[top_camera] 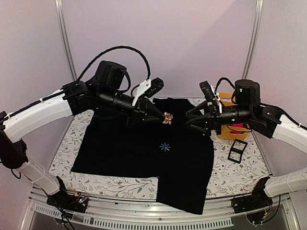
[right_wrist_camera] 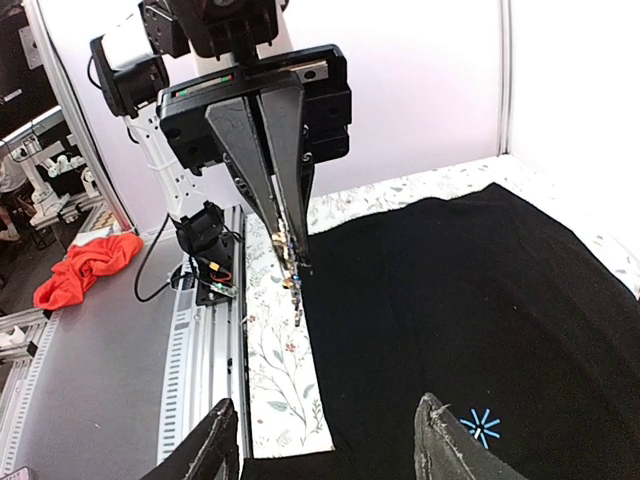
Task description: Pin the brooch onto the clothing
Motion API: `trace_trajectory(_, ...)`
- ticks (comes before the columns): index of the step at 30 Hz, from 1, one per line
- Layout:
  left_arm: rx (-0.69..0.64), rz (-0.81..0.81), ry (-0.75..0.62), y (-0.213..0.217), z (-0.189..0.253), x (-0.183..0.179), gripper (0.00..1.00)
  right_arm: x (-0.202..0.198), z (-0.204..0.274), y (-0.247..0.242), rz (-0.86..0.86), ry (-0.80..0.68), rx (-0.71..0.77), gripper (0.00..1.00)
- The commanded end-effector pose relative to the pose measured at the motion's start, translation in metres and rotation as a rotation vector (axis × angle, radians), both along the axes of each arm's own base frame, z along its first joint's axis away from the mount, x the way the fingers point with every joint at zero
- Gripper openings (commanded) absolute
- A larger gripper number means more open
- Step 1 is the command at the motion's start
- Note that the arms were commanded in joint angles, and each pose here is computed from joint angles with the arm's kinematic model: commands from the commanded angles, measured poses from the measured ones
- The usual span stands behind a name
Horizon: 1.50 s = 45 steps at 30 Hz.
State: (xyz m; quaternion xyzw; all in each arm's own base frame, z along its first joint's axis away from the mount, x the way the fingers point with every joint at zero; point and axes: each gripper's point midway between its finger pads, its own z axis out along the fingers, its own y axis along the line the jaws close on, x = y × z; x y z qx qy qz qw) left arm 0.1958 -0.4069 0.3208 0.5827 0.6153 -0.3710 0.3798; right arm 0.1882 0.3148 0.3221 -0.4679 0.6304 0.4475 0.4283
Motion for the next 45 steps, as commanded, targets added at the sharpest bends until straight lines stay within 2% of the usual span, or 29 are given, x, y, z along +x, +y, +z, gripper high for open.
trace_trajectory(1, -0.061, -0.024, 0.123, 0.010, 0.020, -0.018, 0.00, -0.022, 0.023, 0.015, 0.076, -0.024, 0.091, 0.59)
trace_trajectory(6, -0.099, -0.040, 0.112, 0.016, 0.038, -0.026, 0.00, -0.032, 0.046, 0.030, 0.099, -0.067, 0.124, 0.60)
trace_trajectory(11, -0.132, -0.024, 0.064, 0.024, 0.054, -0.028, 0.00, -0.039, 0.059, 0.044, 0.146, -0.077, 0.143, 0.52)
trace_trajectory(17, -0.141, -0.018, 0.025, 0.027, 0.059, -0.027, 0.00, -0.039, 0.066, 0.062, 0.145, -0.083, 0.133, 0.47)
trace_trajectory(29, -0.151, -0.032, 0.005, 0.026, 0.056, -0.027, 0.00, -0.035, 0.067, 0.077, 0.185, -0.078, 0.143, 0.27)
trace_trajectory(42, -0.145, -0.049, -0.002, 0.024, 0.052, -0.027, 0.00, -0.030, 0.055, 0.082, 0.176, -0.066, 0.117, 0.00)
trace_trajectory(45, -0.144, -0.049, -0.002, 0.026, 0.052, -0.028, 0.00, -0.029, 0.054, 0.081, 0.168, -0.064, 0.113, 0.00)
